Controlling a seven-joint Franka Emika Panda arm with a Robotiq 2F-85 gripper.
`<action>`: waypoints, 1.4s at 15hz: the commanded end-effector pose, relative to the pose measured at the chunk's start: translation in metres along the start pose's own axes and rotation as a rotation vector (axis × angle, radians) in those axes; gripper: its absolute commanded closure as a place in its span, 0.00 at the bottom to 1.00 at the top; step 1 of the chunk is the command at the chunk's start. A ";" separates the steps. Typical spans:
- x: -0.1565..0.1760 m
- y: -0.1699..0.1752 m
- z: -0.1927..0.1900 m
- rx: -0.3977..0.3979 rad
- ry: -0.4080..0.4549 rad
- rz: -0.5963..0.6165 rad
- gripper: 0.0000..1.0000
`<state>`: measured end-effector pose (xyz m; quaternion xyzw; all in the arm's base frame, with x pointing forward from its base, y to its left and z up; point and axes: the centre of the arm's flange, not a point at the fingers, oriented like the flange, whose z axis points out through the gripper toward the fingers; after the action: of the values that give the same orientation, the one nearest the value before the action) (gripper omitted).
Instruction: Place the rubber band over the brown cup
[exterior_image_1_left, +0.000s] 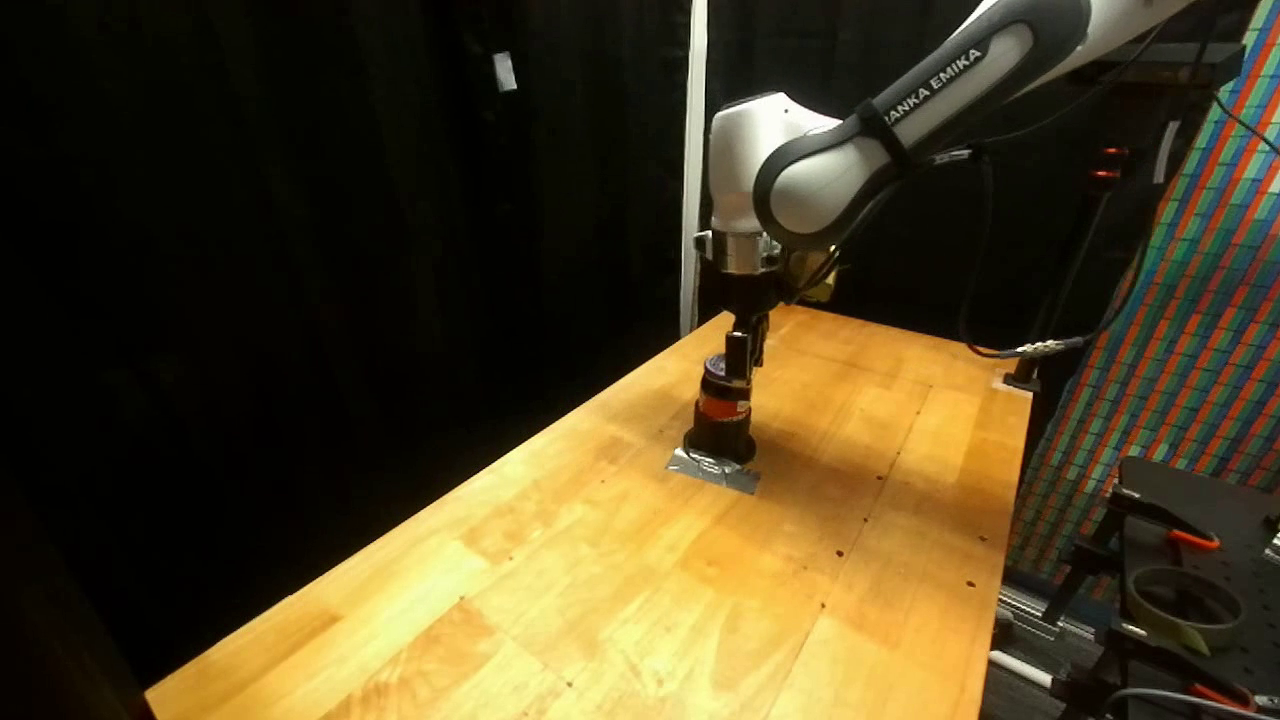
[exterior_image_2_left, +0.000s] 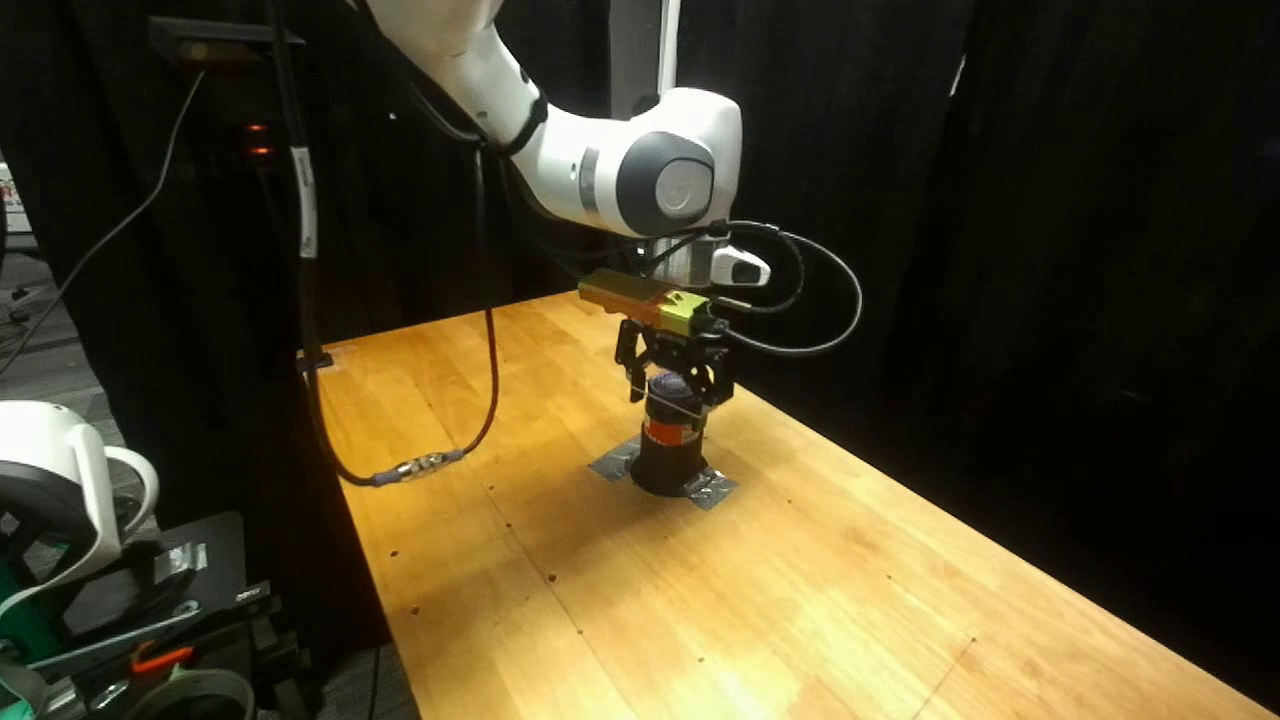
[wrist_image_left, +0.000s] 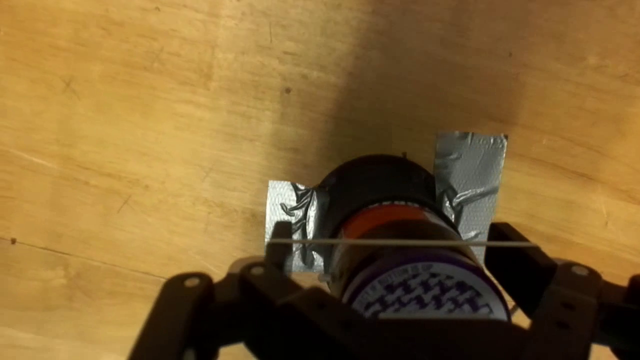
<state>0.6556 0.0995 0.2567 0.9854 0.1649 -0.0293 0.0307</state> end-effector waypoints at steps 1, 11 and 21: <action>-0.077 -0.008 0.006 -0.021 0.159 -0.025 0.00; -0.157 -0.028 0.016 -0.094 0.560 -0.076 0.41; -0.219 -0.054 0.046 -0.135 0.960 0.029 0.92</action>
<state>0.4566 0.0651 0.2371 0.9020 0.1569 0.4020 0.0127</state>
